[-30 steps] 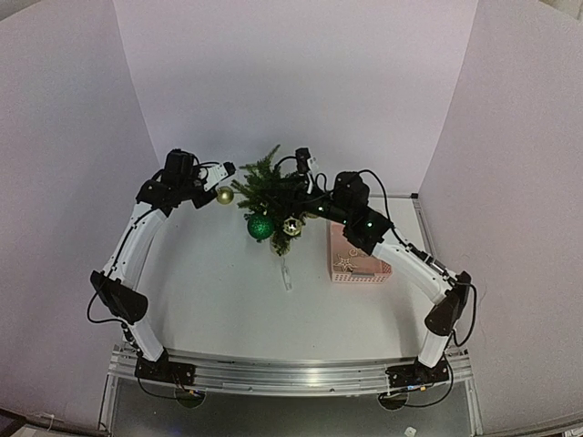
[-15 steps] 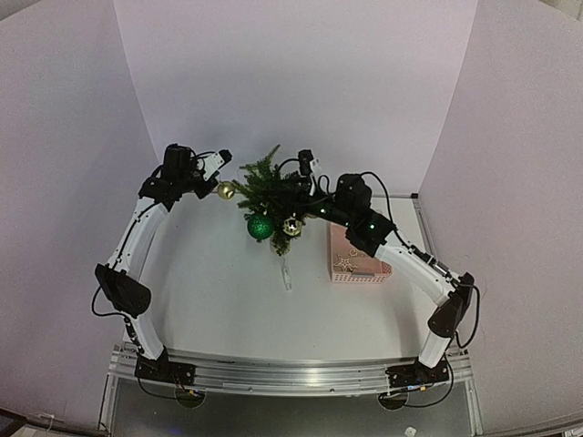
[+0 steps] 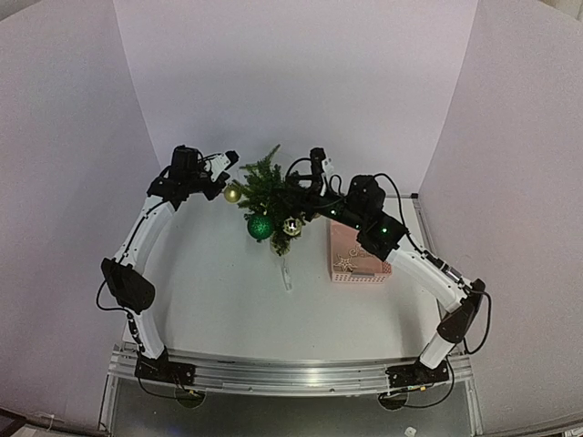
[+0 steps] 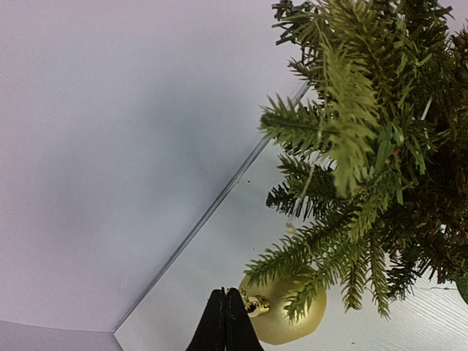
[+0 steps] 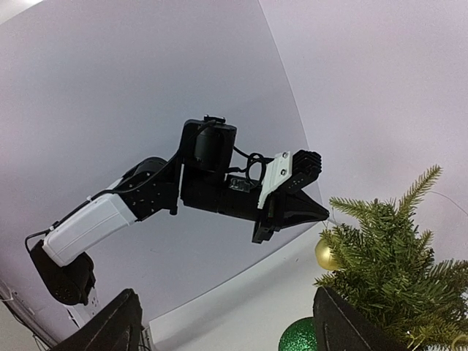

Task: Decorate the small christmas tree

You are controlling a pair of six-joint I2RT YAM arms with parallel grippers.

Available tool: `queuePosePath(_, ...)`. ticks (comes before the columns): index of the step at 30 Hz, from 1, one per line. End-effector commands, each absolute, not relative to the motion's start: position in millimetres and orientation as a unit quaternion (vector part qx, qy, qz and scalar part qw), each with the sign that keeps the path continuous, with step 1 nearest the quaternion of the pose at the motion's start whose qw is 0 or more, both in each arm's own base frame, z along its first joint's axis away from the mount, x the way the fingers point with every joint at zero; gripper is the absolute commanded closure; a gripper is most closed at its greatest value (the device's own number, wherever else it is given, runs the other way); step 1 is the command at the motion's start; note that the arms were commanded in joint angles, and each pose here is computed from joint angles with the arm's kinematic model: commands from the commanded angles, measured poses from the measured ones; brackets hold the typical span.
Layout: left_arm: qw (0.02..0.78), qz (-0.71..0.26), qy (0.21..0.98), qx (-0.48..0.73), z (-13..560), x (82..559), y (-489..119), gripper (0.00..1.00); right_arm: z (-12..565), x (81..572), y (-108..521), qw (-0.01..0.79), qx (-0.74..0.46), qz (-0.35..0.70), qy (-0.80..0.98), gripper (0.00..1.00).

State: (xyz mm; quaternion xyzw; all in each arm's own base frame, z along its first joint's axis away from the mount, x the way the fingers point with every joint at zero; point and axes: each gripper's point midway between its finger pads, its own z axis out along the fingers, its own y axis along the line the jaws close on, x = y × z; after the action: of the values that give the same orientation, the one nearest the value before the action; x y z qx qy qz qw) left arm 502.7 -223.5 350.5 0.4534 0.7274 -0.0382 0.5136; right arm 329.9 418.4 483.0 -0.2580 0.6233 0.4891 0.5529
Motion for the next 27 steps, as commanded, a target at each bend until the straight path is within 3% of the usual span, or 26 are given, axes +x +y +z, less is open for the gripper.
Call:
queuePosePath(1,0.517,-0.06,0.725,0.451,360.7,496.6,-231.9,1.0,498.4,322.7,407.1,0.572,-0.257,0.483,0.611,0.21)
queuePosePath(27,0.484,-0.098,0.751,0.439,357.4,481.7,-239.7,1.0,496.7,322.6,403.5,0.573,-0.254,0.477,0.616,0.21)
